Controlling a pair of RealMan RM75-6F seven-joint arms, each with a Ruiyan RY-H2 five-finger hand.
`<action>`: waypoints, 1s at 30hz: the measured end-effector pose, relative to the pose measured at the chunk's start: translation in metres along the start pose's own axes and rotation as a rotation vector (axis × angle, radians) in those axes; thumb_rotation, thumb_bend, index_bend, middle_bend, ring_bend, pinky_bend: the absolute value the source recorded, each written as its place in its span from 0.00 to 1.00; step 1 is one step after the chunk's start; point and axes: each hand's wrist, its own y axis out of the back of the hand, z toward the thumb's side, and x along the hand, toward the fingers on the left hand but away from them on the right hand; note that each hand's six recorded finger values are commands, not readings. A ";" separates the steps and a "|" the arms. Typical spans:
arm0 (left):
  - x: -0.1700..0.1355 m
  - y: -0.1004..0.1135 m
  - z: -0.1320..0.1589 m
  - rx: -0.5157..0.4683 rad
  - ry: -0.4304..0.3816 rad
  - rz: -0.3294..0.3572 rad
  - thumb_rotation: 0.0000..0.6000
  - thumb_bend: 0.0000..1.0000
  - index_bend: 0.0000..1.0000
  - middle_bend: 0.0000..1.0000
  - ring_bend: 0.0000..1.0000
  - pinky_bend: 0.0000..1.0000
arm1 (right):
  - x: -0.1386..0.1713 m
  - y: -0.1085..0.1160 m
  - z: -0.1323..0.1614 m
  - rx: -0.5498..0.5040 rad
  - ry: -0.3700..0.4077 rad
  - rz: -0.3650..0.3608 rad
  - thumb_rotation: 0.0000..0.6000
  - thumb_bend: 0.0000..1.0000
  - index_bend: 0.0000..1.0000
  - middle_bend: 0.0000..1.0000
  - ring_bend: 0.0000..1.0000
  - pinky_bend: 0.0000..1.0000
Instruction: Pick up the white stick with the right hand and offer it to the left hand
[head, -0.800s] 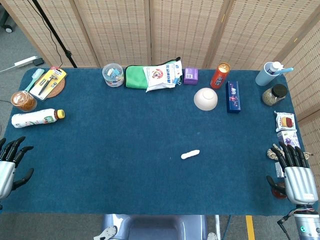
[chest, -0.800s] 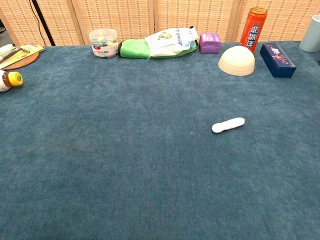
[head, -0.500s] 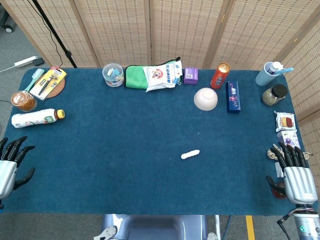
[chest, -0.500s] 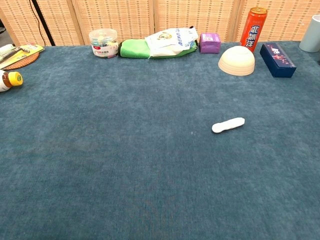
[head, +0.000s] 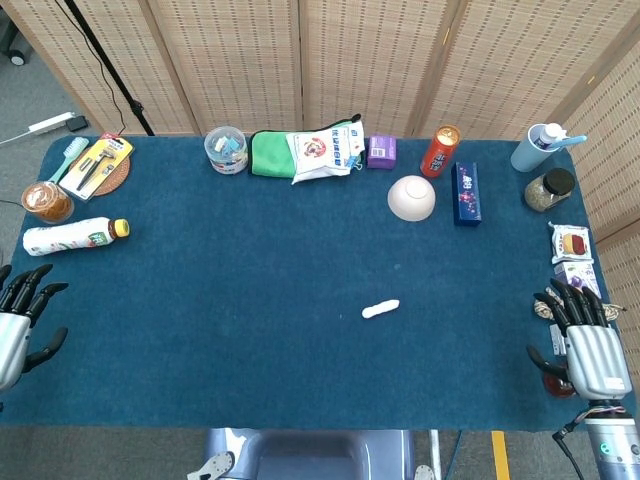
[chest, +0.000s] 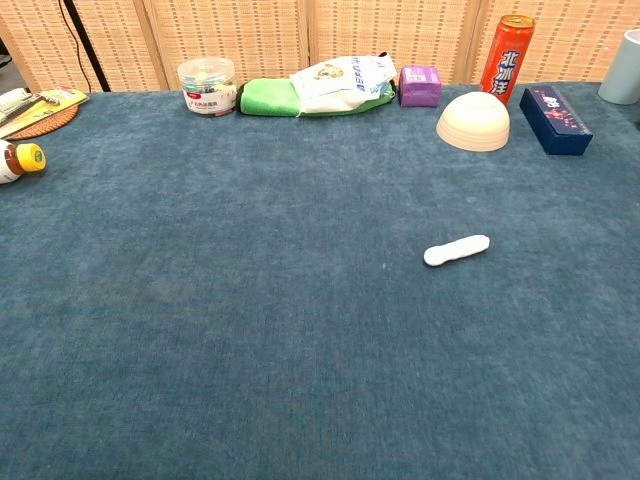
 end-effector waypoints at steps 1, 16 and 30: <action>0.000 0.000 0.000 -0.002 0.003 -0.003 1.00 0.27 0.28 0.14 0.15 0.03 | -0.002 0.000 0.001 -0.009 0.004 0.001 1.00 0.27 0.24 0.11 0.12 0.05; 0.007 0.005 0.009 -0.010 -0.036 -0.001 1.00 0.27 0.28 0.15 0.15 0.03 | -0.056 -0.010 0.037 -0.195 0.133 0.058 1.00 0.27 0.38 0.08 0.00 0.00; 0.011 0.005 0.009 -0.009 -0.039 -0.013 1.00 0.27 0.28 0.14 0.15 0.03 | -0.099 -0.039 0.075 -0.287 0.232 0.161 1.00 0.27 0.42 0.08 0.00 0.00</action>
